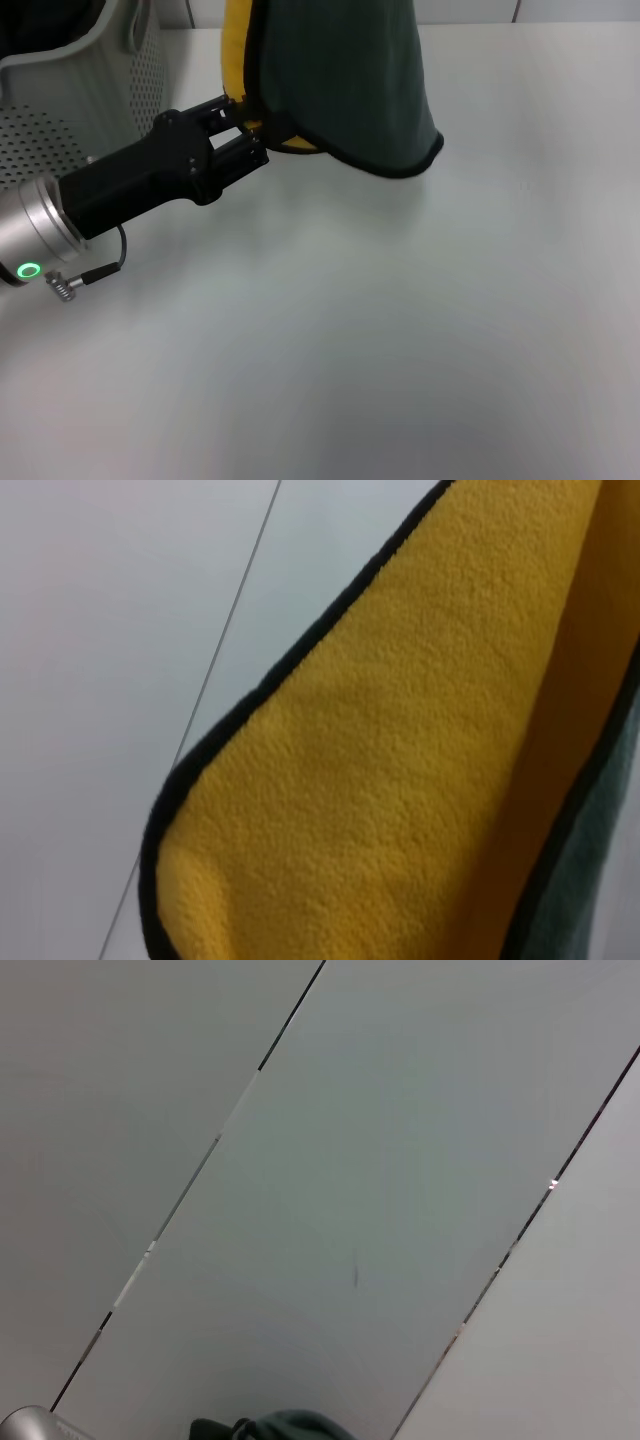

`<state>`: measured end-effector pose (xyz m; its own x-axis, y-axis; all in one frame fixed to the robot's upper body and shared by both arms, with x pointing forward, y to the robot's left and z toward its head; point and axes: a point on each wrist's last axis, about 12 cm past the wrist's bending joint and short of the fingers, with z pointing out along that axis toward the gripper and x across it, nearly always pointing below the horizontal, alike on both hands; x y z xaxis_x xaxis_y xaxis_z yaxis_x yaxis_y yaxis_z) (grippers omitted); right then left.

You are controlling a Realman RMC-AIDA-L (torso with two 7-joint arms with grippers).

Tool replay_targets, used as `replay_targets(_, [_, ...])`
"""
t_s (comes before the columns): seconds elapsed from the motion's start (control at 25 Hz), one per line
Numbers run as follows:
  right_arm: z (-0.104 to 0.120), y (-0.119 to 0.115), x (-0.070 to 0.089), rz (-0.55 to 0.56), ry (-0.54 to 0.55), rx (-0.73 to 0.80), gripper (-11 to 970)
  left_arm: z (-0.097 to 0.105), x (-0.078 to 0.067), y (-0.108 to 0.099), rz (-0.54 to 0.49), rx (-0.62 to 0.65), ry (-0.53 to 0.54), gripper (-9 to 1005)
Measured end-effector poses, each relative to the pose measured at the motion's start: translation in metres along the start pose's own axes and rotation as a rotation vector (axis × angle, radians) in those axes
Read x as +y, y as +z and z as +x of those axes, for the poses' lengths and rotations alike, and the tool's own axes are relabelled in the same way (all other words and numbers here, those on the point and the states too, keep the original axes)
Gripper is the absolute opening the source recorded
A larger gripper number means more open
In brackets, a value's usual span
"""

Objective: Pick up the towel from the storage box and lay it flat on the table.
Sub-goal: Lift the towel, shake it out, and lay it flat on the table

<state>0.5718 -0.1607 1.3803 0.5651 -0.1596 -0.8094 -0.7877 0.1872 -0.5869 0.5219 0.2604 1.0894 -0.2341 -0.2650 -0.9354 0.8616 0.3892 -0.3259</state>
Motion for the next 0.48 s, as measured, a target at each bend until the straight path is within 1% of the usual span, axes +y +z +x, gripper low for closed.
replay_targets(0.32, [0.0041, -0.0031, 0.0013, 0.001, 0.014, 0.009, 10, -0.0048, 0.0003, -0.0029, 0.006, -0.024, -0.004, 449])
replay_targets(0.48, [0.0058, -0.0059, 0.0009, 0.008, 0.017, 0.014, 10, -0.008, -0.0019, -0.0065, 0.03, -0.038, 0.001, 440])
